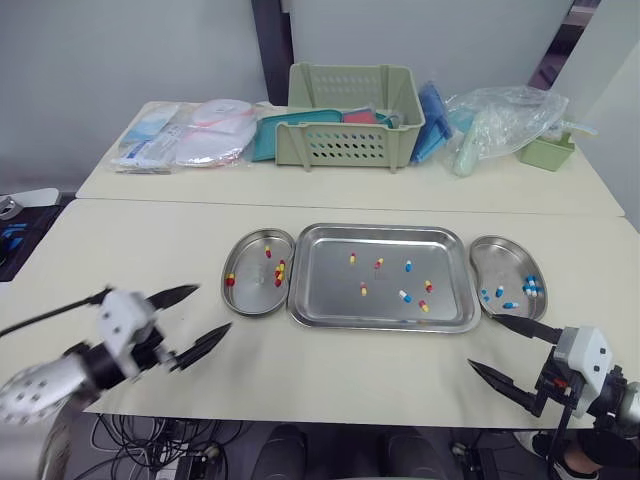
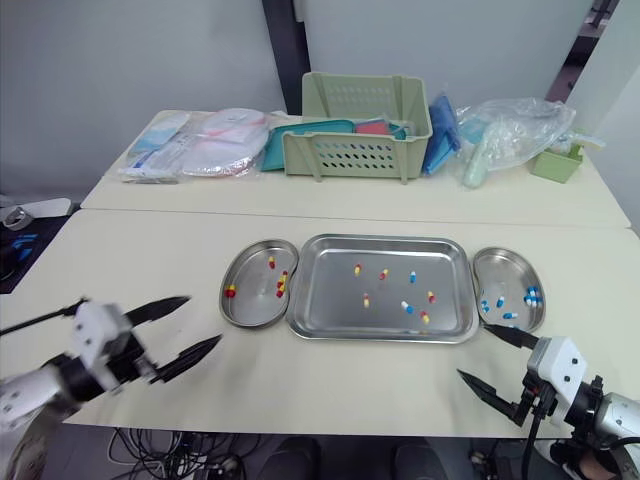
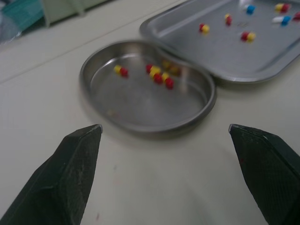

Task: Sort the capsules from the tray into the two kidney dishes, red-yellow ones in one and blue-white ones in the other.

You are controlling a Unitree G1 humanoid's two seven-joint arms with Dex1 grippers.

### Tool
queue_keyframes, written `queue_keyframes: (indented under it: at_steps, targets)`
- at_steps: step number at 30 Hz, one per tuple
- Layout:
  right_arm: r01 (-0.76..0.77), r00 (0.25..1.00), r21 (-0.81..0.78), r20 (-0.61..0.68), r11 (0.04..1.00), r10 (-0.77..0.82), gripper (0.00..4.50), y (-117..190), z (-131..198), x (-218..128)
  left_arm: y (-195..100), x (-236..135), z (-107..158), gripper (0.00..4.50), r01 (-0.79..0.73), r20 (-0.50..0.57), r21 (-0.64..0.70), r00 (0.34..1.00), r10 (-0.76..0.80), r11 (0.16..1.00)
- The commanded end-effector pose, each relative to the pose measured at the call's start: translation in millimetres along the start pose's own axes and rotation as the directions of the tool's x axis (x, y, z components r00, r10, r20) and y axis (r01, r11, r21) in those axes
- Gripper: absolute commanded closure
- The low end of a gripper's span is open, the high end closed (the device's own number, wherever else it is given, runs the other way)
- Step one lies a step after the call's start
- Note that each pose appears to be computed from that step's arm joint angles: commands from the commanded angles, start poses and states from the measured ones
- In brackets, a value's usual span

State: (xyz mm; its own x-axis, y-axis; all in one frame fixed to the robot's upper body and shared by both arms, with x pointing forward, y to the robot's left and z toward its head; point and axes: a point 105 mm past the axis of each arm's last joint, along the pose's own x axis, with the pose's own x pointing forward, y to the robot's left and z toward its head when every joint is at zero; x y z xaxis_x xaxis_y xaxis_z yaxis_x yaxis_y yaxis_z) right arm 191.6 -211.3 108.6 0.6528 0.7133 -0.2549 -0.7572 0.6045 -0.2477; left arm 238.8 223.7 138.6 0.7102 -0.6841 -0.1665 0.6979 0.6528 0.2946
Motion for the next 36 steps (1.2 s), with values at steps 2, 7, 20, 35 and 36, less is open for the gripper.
queue_keyframes:
  at_steps: [2, 7, 20, 35, 36]
  targets:
    - [0.005, 0.999, -0.003, 0.037, 1.0, -0.005, 0.03, 3.2, 9.1, 1.5, -24.8, 39.4, 22.3, 0.0, 0.153, 0.035, 0.003, 0.988, -0.153, 0.988]
    - [0.01, 0.999, 0.011, 0.05, 1.0, -0.01, 0.03, 7.7, 14.2, 6.2, -40.4, 77.7, 30.8, 0.0, 0.247, 0.034, -0.03, 0.969, -0.246, 0.969]
    - [0.03, 0.998, 0.023, 0.045, 0.999, -0.031, 0.0, 16.8, 10.5, 8.9, -66.0, 157.4, 32.5, 0.8, 0.433, -0.044, 0.007, 0.9, -0.433, 0.901]
    - [0.044, 0.998, 0.05, 0.05, 0.998, -0.046, 0.0, 26.8, 11.3, 8.8, -66.2, 195.8, 13.8, 0.8, 0.49, -0.128, 0.018, 0.866, -0.484, 0.871]
    - [0.044, 0.998, 0.051, 0.053, 0.998, -0.047, 0.0, 27.2, 12.3, 9.4, -67.1, 197.8, 12.5, 0.8, 0.492, -0.131, 0.021, 0.864, -0.485, 0.87]
